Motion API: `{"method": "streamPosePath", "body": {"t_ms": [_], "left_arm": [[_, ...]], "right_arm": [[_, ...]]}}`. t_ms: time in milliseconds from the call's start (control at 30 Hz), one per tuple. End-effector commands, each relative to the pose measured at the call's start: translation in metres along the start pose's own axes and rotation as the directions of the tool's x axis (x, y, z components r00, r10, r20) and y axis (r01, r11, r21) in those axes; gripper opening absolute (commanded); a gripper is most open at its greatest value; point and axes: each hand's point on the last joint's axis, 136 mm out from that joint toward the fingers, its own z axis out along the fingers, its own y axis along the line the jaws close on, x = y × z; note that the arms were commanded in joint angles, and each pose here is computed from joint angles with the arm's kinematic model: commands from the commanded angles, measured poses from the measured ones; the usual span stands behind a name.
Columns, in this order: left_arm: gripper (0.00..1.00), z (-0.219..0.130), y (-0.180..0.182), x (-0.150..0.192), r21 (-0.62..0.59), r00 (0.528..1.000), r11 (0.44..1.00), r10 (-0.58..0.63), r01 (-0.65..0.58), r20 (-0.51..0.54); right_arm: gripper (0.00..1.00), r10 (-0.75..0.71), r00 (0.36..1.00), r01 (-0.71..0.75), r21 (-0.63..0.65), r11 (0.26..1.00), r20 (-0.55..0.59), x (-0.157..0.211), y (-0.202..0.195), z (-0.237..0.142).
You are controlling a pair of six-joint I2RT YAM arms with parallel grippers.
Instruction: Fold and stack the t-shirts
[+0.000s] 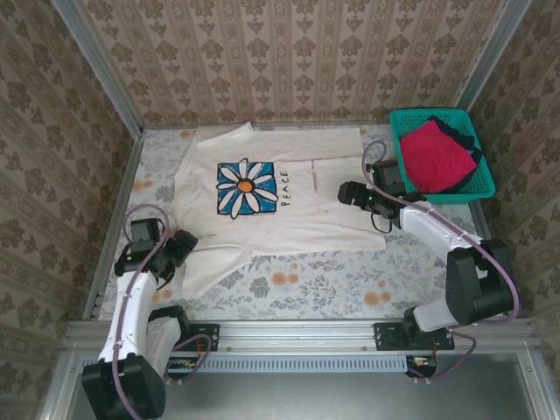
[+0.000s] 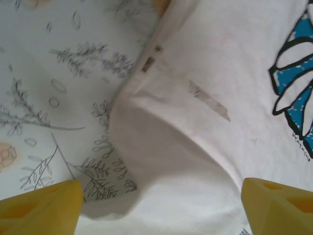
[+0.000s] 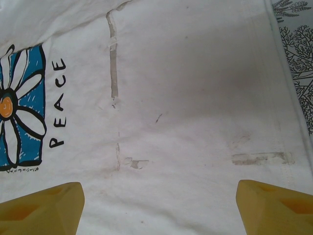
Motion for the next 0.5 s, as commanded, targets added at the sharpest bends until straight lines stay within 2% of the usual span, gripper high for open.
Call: {"method": "streamPosePath", "body": {"t_ms": [0,133,400,467], "left_arm": [[0.79,0.003,-0.005,0.012,0.035,0.989,0.992,-0.117,0.120,-0.088],[0.69,0.012,-0.003,0.011,0.045,0.984,0.988,-0.143,0.148,-0.105],[0.61,0.026,0.001,0.006,0.065,0.979,0.983,-0.165,0.173,-0.122],[0.56,0.028,-0.001,0.005,0.073,0.980,0.984,-0.155,0.165,-0.126]], "right_arm": [[0.83,-0.014,1.000,0.014,-0.001,1.000,-0.018,0.006,-0.001,-0.003],[0.83,-0.017,1.000,0.017,0.009,1.000,-0.016,0.006,-0.003,-0.003],[0.83,-0.016,1.000,0.016,0.014,1.000,-0.026,0.009,-0.004,-0.002],[0.83,-0.016,1.000,0.016,0.014,1.000,-0.026,0.009,-0.004,-0.002]]}}
